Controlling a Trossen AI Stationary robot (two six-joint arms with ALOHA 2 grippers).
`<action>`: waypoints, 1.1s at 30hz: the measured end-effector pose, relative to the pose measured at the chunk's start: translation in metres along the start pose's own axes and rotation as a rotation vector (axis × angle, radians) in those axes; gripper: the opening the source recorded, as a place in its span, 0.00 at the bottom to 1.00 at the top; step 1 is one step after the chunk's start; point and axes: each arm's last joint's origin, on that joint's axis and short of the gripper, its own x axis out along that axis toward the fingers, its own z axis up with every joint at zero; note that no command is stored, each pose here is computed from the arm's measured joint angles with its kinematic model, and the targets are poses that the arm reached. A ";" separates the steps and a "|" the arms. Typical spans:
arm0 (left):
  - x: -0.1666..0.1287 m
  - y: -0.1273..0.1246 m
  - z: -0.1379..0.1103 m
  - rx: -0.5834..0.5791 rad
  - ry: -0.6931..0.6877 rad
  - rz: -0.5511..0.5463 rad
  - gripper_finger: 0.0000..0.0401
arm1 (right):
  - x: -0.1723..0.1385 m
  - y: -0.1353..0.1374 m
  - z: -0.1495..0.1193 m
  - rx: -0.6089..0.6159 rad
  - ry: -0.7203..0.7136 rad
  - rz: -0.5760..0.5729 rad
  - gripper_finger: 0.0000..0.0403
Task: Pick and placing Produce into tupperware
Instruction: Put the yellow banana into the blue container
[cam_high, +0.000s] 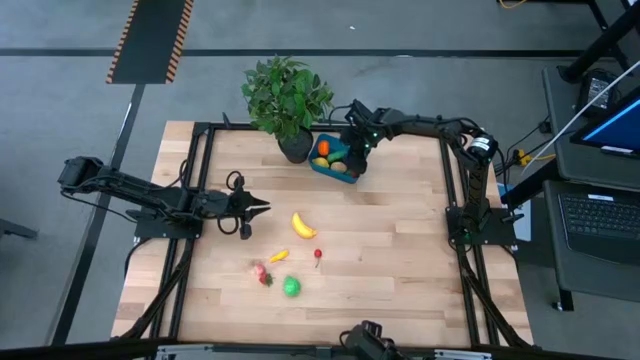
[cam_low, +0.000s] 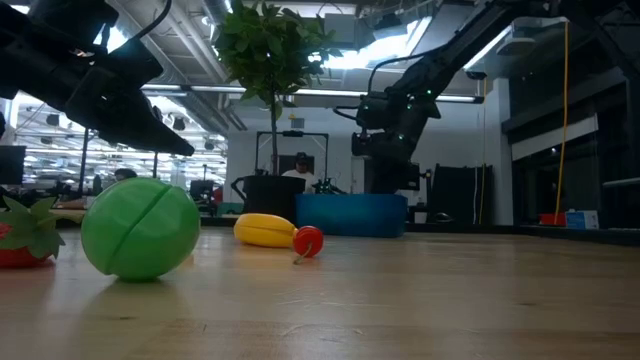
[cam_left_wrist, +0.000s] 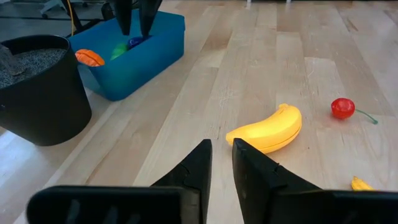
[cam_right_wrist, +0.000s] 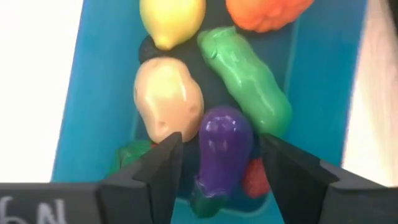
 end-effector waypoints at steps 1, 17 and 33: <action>0.000 0.000 0.000 0.000 0.000 0.000 0.15 | -0.002 0.000 0.002 0.019 0.001 0.000 0.54; -0.005 0.001 0.010 0.074 -0.098 -0.005 0.18 | -0.060 0.021 0.010 0.071 -0.040 -0.005 0.54; -0.034 -0.012 0.013 0.072 -0.171 -0.181 0.07 | -0.093 0.118 -0.057 -0.024 -0.493 0.039 0.54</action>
